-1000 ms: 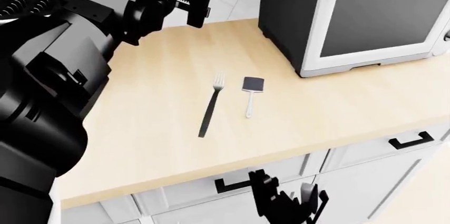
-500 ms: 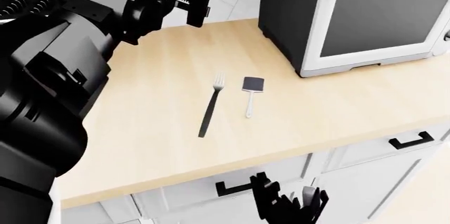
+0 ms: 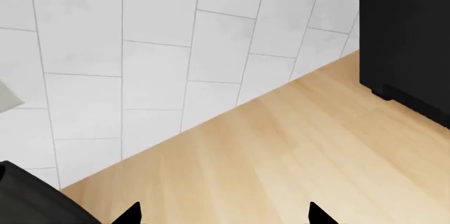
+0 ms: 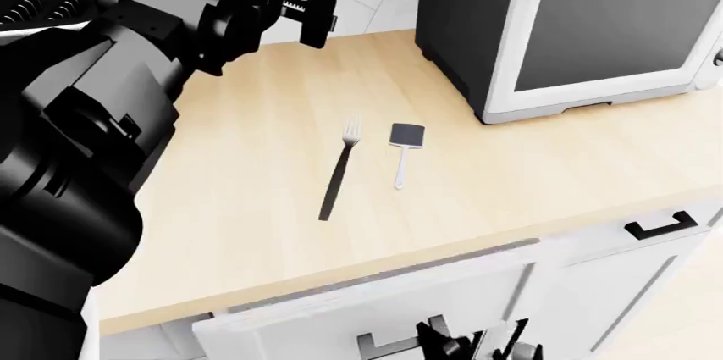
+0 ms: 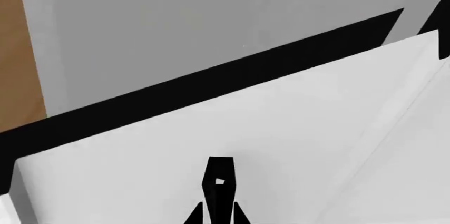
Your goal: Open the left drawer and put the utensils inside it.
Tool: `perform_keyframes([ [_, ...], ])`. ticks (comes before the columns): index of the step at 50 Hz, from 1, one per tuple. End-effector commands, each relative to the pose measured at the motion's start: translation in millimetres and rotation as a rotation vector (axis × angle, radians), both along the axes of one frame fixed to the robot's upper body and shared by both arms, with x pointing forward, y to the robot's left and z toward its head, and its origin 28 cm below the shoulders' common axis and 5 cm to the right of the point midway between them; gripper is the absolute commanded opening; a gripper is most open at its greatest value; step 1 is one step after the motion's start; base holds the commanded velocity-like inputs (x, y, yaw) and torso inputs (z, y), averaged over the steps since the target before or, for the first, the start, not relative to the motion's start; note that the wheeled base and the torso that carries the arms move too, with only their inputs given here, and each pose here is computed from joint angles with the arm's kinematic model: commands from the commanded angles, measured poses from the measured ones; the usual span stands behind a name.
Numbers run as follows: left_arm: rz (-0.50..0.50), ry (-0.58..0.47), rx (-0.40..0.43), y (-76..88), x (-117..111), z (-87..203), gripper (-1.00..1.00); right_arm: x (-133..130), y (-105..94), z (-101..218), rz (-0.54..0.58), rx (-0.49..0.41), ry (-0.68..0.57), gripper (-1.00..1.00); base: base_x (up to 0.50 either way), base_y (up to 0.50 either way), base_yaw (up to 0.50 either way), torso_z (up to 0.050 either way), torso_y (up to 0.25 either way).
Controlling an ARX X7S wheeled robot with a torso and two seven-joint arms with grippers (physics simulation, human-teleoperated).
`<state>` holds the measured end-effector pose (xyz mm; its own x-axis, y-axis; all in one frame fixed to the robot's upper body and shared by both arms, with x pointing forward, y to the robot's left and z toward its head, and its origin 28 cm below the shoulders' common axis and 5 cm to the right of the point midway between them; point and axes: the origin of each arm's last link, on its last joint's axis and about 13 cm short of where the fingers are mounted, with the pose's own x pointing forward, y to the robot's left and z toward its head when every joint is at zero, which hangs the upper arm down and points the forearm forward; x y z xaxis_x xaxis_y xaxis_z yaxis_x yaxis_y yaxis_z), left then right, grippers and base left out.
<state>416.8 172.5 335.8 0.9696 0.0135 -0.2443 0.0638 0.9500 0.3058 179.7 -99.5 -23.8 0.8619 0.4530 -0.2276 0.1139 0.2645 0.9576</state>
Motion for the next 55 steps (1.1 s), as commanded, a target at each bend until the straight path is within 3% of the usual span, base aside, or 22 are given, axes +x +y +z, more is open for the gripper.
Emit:
perform_keyframes([
  [1, -0.001, 0.005, -0.001, 0.5, 0.1, -0.8, 1.00, -17.7, -9.5, 4.8, 0.000, -0.019, -0.031, -1.00, 0.00, 0.00, 0.00, 0.000, 0.000],
  [27, -0.003, 0.010, 0.000, 0.8, 0.4, -2.7, 1.00, -14.4, -9.2, 4.4, 0.000, -0.019, -0.035, -1.00, 0.00, 0.00, 0.00, 0.000, 0.001],
  [28, -0.003, 0.009, -0.003, 0.7, 0.3, -2.1, 1.00, -19.7, -9.9, 1.3, -0.041, -0.004, -0.052, -1.00, 0.00, 0.00, 0.00, 0.000, 0.000],
  [32, -0.005, 0.010, 0.005, 0.8, 0.6, -3.3, 1.00, -41.3, -14.1, -8.4, -0.028, 0.026, -0.077, -1.00, 0.00, 0.00, 0.00, 0.004, 0.003],
  [37, -0.004, 0.012, 0.000, 1.4, 0.9, -4.2, 1.00, -86.3, -16.7, -19.0, -0.022, 0.063, -0.093, -1.00, 0.00, 0.00, 0.00, 0.000, 0.000],
  [55, -0.008, 0.023, -0.004, 0.8, 1.7, -10.1, 1.00, -131.2, -15.4, -41.8, -0.032, 0.115, -0.080, -1.00, 0.00, 0.00, 0.00, 0.000, 0.000],
])
